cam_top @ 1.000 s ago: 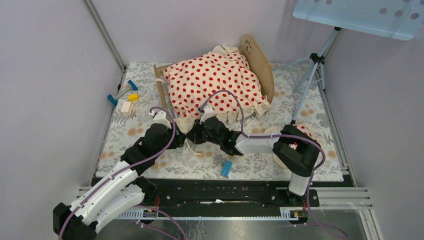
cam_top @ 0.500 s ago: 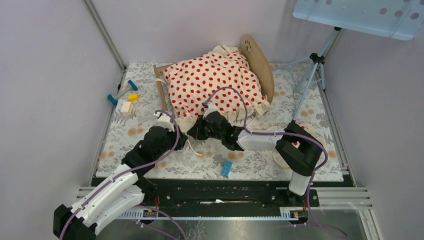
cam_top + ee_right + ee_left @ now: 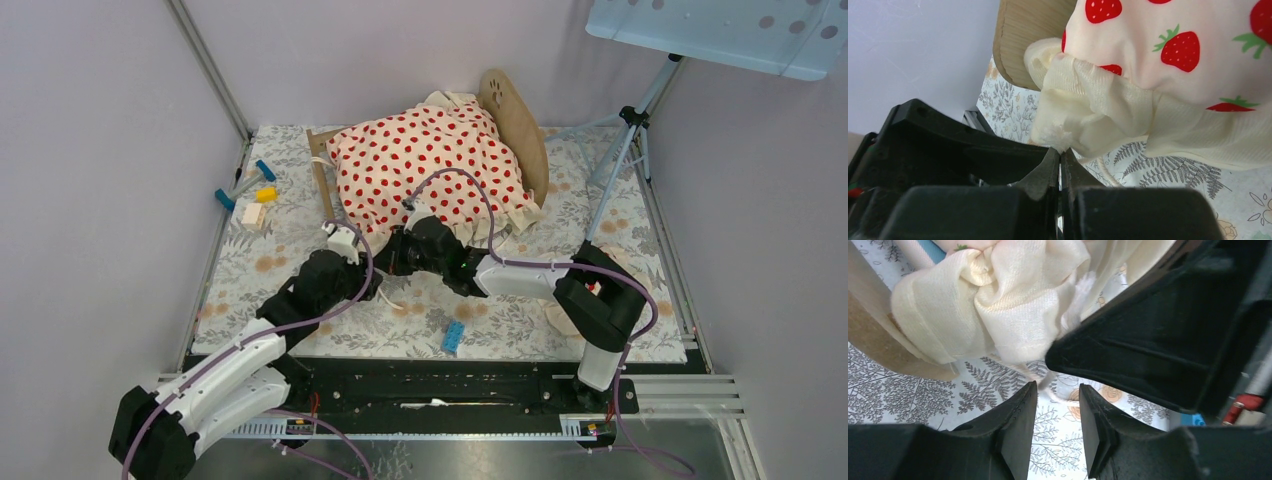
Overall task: Set up the pet bed
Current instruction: Tie the ropes to the bed frame.
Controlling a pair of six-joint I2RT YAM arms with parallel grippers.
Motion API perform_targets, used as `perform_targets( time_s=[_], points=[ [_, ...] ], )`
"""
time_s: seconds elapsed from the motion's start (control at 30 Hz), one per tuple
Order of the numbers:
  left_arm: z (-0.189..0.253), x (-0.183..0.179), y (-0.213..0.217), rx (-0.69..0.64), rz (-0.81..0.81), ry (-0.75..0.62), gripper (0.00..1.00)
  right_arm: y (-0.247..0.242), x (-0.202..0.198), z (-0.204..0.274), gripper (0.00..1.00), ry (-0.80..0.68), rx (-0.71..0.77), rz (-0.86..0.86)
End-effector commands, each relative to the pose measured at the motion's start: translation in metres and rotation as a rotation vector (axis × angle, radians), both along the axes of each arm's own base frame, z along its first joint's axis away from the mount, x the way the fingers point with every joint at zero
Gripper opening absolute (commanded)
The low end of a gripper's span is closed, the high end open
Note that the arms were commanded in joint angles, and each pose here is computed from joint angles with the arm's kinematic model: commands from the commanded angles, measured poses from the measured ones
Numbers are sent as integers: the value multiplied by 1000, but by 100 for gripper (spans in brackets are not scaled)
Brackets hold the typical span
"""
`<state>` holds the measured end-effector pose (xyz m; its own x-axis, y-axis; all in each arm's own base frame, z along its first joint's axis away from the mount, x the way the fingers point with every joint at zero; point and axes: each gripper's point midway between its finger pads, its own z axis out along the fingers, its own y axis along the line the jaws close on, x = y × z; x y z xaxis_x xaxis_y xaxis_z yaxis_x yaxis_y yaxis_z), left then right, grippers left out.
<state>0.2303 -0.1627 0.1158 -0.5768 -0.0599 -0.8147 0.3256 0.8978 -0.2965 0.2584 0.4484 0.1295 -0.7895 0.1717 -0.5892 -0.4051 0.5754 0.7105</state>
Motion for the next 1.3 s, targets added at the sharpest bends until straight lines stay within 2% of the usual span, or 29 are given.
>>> perform_targets(
  time_s=[0.0, 0.17, 0.37, 0.47, 0.57, 0.7, 0.9, 1.1, 1.27],
  points=[
    [21, 21, 4, 15, 52, -90, 41, 5, 1, 42, 0, -55, 67, 28],
    [22, 24, 8, 44, 70, -98, 41, 4, 0, 41, 0, -56, 59, 34],
    [26, 25, 10, 44, 74, -116, 48, 4, -3, 39, 0, -48, 60, 46],
    [25, 26, 8, 41, 62, -120, 48, 5, -4, 39, 0, -44, 60, 53],
    [24, 28, 4, 36, 52, -120, 44, 4, -5, 39, 0, -42, 60, 56],
    [24, 31, 0, 30, 42, -125, 31, 3, -7, 37, 0, -36, 54, 59],
    [13, 29, 0, 53, 34, -88, 0, 1, -8, 34, 2, -41, 50, 60],
    [-2, 20, 11, 57, 103, -5, 0, -19, -1, 20, 17, -103, -34, 9],
    [-7, 16, 15, 22, 157, 27, 0, -35, 4, -2, 25, -113, -101, -48]
  ],
)
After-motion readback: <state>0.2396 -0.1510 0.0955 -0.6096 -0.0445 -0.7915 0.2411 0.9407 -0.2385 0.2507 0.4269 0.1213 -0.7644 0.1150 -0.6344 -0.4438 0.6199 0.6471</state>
